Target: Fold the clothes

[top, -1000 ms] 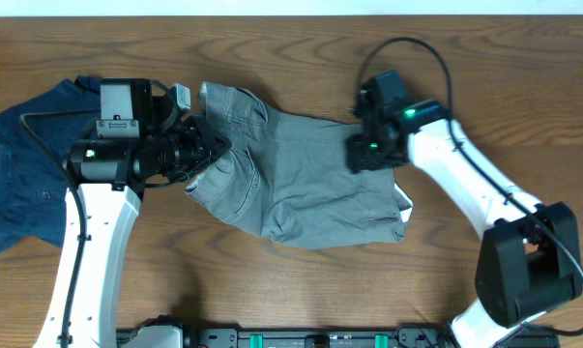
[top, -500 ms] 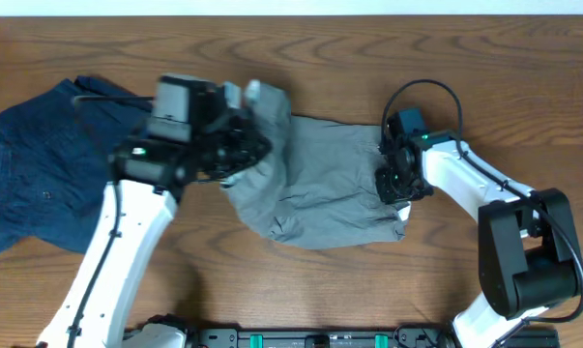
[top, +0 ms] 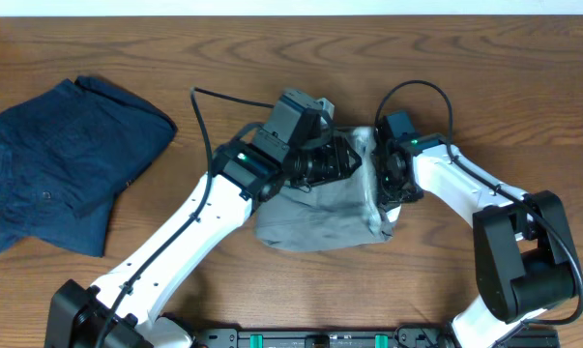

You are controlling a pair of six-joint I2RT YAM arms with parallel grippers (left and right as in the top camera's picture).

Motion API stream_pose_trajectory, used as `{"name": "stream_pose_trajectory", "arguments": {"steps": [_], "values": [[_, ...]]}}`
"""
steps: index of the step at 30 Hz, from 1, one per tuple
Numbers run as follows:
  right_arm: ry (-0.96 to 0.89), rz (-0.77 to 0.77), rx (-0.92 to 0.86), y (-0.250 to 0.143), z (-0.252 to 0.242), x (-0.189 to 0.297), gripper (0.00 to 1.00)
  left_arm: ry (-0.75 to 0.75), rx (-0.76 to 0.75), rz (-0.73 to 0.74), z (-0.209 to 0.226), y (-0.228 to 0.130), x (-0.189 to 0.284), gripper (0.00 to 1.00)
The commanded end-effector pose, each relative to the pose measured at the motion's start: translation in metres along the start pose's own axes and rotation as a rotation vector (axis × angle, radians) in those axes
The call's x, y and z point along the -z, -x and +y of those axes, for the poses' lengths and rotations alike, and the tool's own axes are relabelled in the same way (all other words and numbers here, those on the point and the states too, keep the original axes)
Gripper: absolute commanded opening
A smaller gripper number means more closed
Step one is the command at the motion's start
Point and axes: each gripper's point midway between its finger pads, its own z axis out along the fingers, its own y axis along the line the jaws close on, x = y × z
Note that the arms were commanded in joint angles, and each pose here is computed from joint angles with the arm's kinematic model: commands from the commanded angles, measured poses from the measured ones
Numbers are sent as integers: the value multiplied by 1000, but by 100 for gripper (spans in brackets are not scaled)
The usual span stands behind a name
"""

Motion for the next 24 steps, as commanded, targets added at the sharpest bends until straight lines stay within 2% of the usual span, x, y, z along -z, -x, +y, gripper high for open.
{"name": "stream_pose_trajectory", "arguments": {"steps": [1, 3, 6, 9, 12, 17, 24], "values": [[-98, -82, -149, 17, -34, 29, 55, 20, -34, -103, 14, 36, 21, 45], [-135, -146, -211, 28, -51, 57, 57, 66, -39, -164, 32, 56, 29, 45], [-84, -260, -237, 46, -56, 103, 58, 198, -33, -295, 66, 88, 45, 45], [106, -357, -68, 59, -21, 142, 59, 306, -22, -393, 92, 112, 53, 45], [285, -377, 61, 52, 19, 161, 60, 338, -88, -408, 102, 125, 42, 45], [422, -258, 160, 23, 67, 144, 60, 361, -124, -381, 127, 139, 1, 45], [420, -39, 252, -30, 104, 82, 61, 448, -78, -251, 186, 124, -56, 45]]}}
